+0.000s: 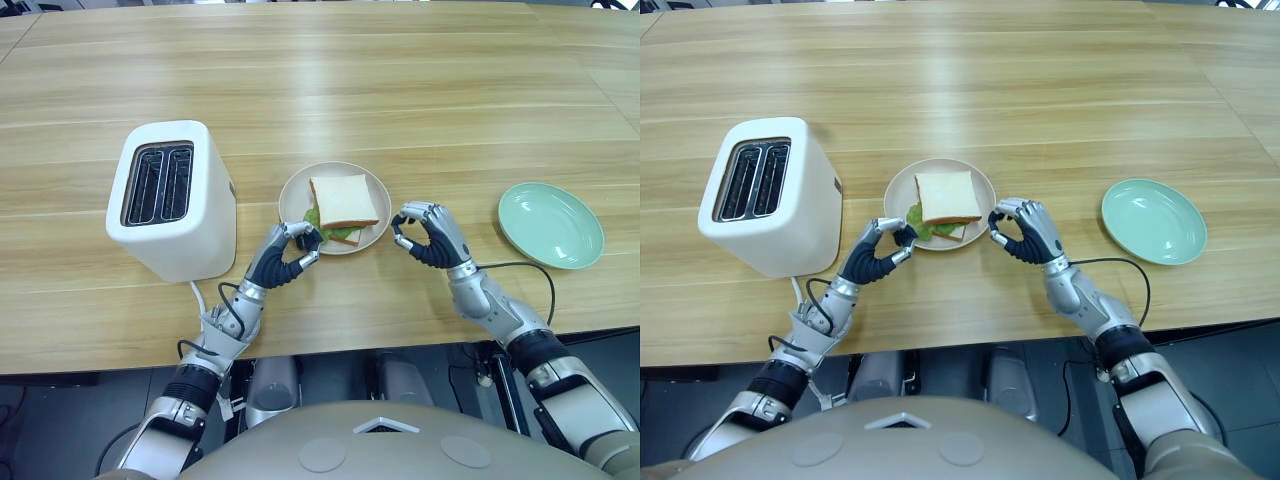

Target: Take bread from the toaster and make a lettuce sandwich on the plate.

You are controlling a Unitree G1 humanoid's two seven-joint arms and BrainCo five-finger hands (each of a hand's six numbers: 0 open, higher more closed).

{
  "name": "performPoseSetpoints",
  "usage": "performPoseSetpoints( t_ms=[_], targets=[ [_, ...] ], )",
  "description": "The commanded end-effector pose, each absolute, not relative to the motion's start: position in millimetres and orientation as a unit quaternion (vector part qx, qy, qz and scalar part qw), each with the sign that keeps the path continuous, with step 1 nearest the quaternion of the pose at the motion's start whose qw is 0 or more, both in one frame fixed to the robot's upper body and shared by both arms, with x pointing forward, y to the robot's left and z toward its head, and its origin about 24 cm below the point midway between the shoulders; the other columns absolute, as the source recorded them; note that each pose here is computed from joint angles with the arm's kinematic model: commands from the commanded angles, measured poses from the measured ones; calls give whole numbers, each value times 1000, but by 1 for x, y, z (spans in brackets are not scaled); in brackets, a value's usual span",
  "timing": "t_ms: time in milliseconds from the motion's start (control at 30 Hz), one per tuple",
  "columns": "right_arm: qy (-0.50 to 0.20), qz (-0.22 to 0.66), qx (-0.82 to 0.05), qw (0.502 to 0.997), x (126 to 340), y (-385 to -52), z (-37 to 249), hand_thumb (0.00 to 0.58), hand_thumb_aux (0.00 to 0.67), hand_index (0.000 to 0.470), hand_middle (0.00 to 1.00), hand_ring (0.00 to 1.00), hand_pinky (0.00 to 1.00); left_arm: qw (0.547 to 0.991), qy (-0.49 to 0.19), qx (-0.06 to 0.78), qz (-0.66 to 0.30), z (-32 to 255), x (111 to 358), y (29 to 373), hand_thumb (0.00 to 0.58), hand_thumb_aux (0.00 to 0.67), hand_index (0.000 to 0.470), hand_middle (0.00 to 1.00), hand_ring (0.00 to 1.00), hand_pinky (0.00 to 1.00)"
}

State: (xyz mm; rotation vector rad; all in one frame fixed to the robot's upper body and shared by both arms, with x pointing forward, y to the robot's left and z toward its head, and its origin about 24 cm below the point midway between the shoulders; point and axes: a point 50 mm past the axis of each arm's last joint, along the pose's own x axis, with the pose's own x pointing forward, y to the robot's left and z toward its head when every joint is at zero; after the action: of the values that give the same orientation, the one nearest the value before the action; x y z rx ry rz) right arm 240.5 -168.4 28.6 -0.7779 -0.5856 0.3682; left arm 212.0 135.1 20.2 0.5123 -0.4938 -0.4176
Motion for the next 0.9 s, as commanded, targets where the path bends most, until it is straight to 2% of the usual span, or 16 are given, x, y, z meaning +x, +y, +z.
performPoseSetpoints(
  t_ms=[33,200,500,900],
  targets=[
    [-249,265,-350,863,225,-162,21,580,670,460,1000,1000,1000,892,-219,278,-283,8,198,131,580,670,460,1000,1000,1000],
    [-202,311,-371,851,225,-153,2,580,670,460,1000,1000,1000,872,-173,335,-311,-9,205,134,580,670,460,1000,1000,1000],
    [-178,304,-460,815,254,-140,-17,580,670,460,1000,1000,1000,858,-160,398,-284,-17,242,126,580,670,460,1000,1000,1000],
    [-149,252,-518,804,297,-130,-16,580,670,460,1000,1000,1000,858,-125,443,-228,-17,289,128,580,670,460,1000,1000,1000]
  ],
)
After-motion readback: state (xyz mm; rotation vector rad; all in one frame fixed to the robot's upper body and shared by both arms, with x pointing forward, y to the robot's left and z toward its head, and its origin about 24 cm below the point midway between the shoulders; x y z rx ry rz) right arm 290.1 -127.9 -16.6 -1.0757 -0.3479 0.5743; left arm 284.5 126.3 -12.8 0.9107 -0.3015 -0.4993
